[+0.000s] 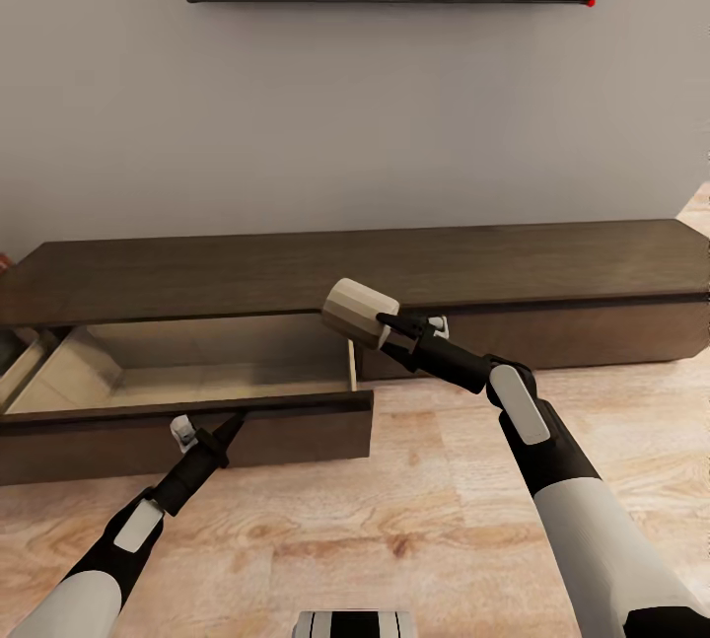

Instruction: Place each of the two pumpkins and all three candles from the living room inside a cabinet in the living room (use any cabinet), then make sure every cabinet is closed, and position the cauldron so it is next to a table in the living room.

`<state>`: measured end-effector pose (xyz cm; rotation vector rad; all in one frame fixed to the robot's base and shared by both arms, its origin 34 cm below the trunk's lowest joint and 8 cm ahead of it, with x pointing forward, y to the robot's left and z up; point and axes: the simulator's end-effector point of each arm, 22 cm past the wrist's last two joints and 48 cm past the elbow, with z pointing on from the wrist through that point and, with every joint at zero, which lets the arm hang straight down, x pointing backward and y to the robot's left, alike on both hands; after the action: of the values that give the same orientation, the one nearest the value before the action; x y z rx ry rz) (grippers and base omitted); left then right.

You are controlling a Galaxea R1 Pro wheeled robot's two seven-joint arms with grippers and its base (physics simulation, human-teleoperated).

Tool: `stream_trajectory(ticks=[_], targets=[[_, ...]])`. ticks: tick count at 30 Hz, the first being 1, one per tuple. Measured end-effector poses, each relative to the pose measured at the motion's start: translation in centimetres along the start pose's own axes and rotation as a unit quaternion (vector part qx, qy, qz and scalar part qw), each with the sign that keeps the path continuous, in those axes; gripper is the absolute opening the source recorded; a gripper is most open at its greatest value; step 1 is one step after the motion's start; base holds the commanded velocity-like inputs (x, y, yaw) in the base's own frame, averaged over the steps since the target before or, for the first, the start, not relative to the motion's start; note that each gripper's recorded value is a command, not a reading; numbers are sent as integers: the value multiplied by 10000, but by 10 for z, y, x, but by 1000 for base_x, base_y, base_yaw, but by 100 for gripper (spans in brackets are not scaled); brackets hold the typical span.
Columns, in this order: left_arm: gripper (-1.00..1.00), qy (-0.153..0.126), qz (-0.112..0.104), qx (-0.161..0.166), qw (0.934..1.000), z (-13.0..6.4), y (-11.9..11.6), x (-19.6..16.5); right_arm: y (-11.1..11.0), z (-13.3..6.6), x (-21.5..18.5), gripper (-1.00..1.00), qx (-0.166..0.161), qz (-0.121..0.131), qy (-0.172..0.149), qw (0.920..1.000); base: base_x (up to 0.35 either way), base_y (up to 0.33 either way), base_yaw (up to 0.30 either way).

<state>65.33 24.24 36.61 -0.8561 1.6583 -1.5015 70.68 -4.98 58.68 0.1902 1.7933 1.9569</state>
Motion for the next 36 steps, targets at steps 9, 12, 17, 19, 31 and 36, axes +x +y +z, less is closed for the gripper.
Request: stream_trajectory(ticks=[9,12,17,19,31,36], targets=[[-100,10,0,5,10000,0,0,1,0,0,0,-100,0,-1,0,10000,-94,0,0],[-100,13,2,6,10000,0,0,1,0,0,0,-100,-4,-1,0,10000,-5,0,0],[-100,15,5,4,10000,0,0,1,0,0,0,-100,-1,-1,0,10000,0,0,0],[-100,14,4,4,10000,0,0,1,0,0,0,-100,0,-1,0,10000,0,0,0],[-100,14,4,5,10000,0,0,1,0,0,0,-100,-2,-1,0,10000,0,0,0],[-100,14,5,3,10000,0,0,1,0,0,0,-100,-2,-1,0,10000,0,0,0]])
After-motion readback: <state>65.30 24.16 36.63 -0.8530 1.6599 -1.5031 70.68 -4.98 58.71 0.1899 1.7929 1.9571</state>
